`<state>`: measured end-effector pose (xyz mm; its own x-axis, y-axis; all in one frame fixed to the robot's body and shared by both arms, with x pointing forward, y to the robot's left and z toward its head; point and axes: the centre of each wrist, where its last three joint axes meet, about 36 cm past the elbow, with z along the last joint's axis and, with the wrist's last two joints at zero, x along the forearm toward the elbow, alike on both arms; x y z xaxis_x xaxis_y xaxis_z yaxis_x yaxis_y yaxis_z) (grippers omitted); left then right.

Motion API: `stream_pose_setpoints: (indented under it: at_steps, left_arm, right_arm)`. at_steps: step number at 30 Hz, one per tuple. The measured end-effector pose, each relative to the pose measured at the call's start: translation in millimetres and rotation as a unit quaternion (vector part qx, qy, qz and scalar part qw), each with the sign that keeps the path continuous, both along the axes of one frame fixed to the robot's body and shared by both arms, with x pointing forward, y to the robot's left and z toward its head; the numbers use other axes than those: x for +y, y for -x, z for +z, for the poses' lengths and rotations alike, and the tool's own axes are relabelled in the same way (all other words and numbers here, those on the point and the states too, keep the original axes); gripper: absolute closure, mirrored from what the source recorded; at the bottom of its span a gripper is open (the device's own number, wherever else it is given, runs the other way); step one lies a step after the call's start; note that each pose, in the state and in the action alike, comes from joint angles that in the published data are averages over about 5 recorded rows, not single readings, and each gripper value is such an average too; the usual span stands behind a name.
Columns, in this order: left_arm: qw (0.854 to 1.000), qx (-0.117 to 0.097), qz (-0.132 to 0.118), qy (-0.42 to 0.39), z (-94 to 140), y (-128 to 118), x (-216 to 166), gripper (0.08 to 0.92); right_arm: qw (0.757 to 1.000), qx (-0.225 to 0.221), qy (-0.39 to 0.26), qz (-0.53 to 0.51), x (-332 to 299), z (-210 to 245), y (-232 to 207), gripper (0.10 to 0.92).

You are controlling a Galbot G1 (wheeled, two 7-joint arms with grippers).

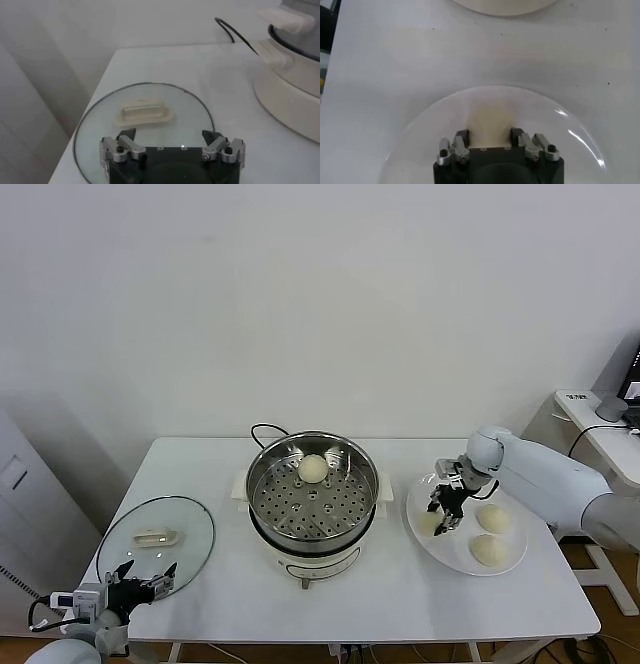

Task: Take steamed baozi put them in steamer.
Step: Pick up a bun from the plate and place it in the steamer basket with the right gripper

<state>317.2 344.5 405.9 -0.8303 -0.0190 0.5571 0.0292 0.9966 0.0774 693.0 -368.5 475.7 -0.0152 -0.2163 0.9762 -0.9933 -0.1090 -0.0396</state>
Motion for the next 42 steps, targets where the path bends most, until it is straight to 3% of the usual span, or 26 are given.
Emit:
stream_pose_setpoints:
  at_steps: [16,22,32,42]
  left_arm:
    - [1.0,-0.005,-0.003,-0.002,2,-1,-5,0.177]
    - [1.0,-0.005,-0.006,-0.004,1,-1,-6,0.177]
    - [1.0,-0.007,-0.011,-0.006,1,-2,-9,0.177]
    - [1.0,-0.007,-0.01,-0.006,1,-2,-9,0.177]
  right_arm:
    - [0.998,-0.046,-0.049,0.004,49,177,-9,0.533]
    - [0.995,-0.055,-0.086,-0.004,82,223,-1,0.53]
    - [0.989,-0.053,-0.136,-0.018,154,241,9,0.53]
    - [0.987,-0.053,-0.148,-0.014,232,207,16,0.53]
